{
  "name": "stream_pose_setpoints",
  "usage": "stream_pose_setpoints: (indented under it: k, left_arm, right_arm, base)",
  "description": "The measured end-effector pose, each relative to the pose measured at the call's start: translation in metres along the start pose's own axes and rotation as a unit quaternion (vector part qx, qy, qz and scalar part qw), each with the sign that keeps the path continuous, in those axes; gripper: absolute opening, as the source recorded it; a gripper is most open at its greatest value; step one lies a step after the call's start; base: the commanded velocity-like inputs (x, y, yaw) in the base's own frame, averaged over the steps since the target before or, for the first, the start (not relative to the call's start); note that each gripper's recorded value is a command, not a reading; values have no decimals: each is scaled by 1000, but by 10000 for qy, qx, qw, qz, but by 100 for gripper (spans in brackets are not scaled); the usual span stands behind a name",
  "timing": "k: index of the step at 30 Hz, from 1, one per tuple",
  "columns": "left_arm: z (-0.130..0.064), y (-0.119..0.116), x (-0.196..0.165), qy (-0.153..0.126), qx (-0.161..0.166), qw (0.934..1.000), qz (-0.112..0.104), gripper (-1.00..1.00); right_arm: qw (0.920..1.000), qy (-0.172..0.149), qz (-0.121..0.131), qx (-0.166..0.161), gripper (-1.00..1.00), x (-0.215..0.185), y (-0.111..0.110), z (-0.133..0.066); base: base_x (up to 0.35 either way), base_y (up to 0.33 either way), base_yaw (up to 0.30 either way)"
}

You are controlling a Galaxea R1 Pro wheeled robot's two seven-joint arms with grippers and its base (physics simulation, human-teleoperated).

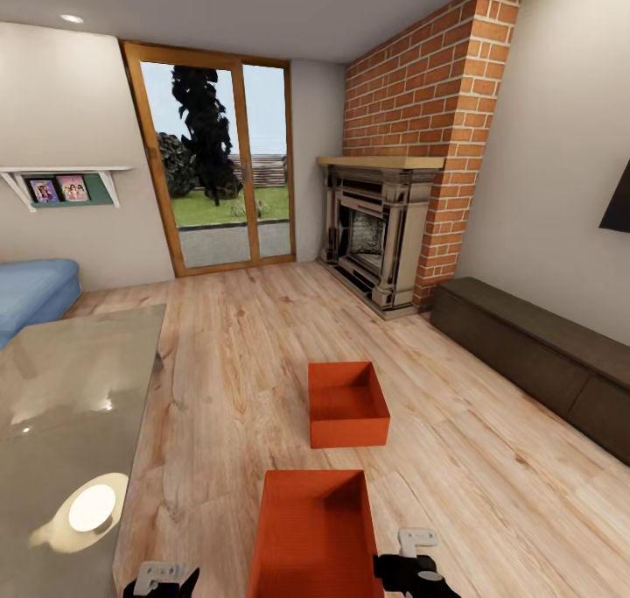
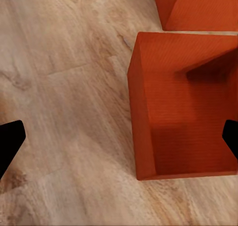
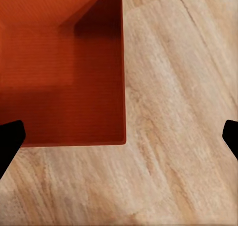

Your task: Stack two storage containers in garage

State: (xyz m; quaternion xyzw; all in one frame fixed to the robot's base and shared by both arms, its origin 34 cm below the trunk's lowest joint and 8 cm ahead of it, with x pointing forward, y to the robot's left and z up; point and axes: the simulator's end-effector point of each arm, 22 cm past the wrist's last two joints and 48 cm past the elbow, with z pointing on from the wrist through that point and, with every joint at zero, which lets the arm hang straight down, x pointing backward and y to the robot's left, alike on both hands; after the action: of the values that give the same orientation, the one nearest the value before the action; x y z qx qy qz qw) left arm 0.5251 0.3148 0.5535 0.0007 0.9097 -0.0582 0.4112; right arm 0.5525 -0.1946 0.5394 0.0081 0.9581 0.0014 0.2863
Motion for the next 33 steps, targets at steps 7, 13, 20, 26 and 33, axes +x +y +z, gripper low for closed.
stream_pose_setpoints:
  k: [7,13,20,26,33]
  left_arm:
    - [0,1,-3,-87,-19,10000,14,100]
    - [0,1,-4,-92,-24,10000,13,100]
    - [0,1,-3,-94,-30,10000,6,100]
    - [-1,1,-4,-97,-30,9999,4,100]
    - [0,2,-4,-96,-31,9999,3,100]
  right_arm:
    - [9997,-219,23,-96,100,-9,3,0]
    - [9994,-295,31,-182,100,-12,6,0]
    - [9993,-300,32,-208,100,-12,6,0]
    - [9994,-288,31,-210,100,-10,6,-1]
    - [9994,-281,31,-211,100,-9,6,0]
  base:
    - [57,0,0]
    - [158,0,0]
    - [47,0,0]
    - [207,0,0]
    - [72,0,0]
